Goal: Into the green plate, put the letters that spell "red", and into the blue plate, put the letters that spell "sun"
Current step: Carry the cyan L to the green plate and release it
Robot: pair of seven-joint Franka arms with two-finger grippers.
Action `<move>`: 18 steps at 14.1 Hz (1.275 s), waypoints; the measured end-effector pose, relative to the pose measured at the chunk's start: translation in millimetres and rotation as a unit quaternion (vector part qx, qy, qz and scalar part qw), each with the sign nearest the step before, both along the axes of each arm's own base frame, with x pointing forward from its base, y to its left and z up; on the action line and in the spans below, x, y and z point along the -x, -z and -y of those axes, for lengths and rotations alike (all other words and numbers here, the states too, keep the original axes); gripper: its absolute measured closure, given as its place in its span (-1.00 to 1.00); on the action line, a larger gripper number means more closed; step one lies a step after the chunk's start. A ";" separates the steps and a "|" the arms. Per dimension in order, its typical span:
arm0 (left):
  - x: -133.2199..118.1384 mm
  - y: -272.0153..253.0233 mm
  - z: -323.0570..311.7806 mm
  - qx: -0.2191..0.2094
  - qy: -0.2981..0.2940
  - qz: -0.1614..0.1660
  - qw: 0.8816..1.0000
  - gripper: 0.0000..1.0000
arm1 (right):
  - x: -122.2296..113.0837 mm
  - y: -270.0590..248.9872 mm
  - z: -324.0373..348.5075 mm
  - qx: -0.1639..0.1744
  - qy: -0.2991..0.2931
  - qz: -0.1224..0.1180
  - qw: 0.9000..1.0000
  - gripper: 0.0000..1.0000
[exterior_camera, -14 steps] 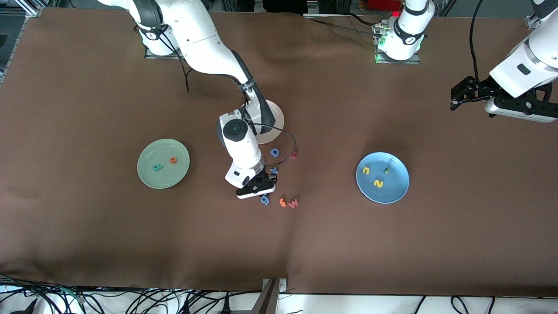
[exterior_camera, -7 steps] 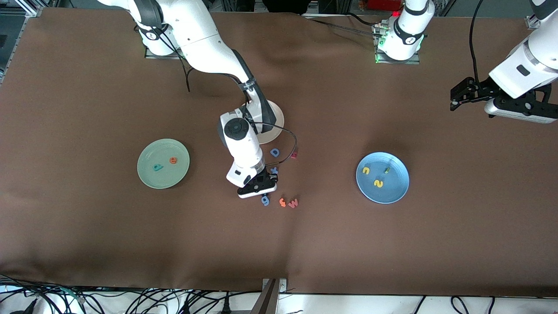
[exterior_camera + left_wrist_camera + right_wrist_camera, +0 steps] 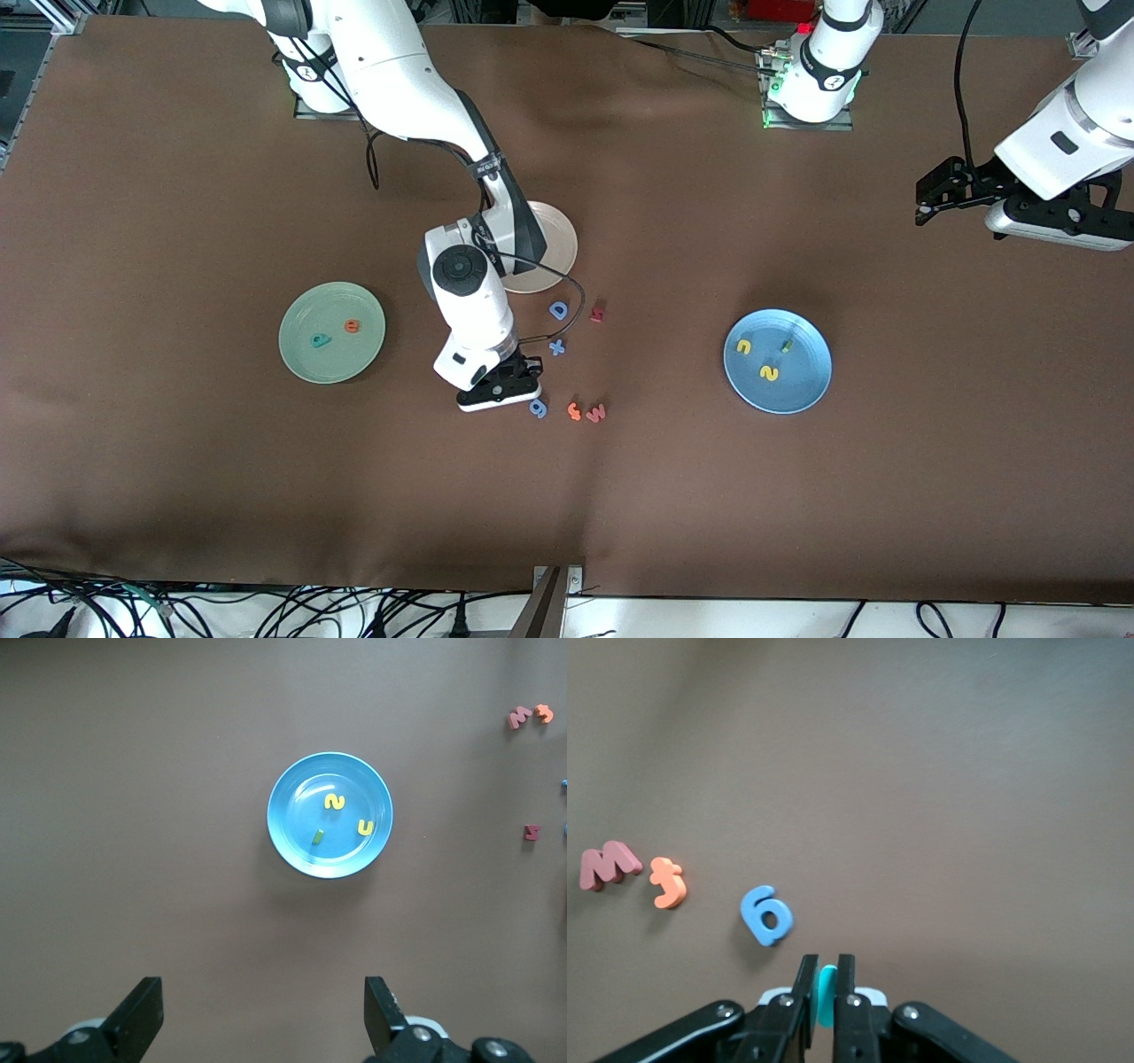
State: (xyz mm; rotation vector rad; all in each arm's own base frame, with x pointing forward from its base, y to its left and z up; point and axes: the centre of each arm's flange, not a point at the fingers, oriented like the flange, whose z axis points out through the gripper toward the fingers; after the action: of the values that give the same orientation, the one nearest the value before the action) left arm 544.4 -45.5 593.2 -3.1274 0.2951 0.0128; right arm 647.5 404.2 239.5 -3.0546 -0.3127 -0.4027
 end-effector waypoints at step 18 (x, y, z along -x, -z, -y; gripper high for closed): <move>-10.5 -2.1 3.2 0.002 0.013 -0.001 1.000 -1.00 | 73.8 19.8 320.7 0.036 0.157 -0.152 0.975 0.78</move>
State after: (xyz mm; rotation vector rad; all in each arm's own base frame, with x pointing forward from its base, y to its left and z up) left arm 554.9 -48.8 595.2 -3.1277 0.3366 0.0138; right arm 573.7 83.5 219.7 -3.1726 0.1758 0.0727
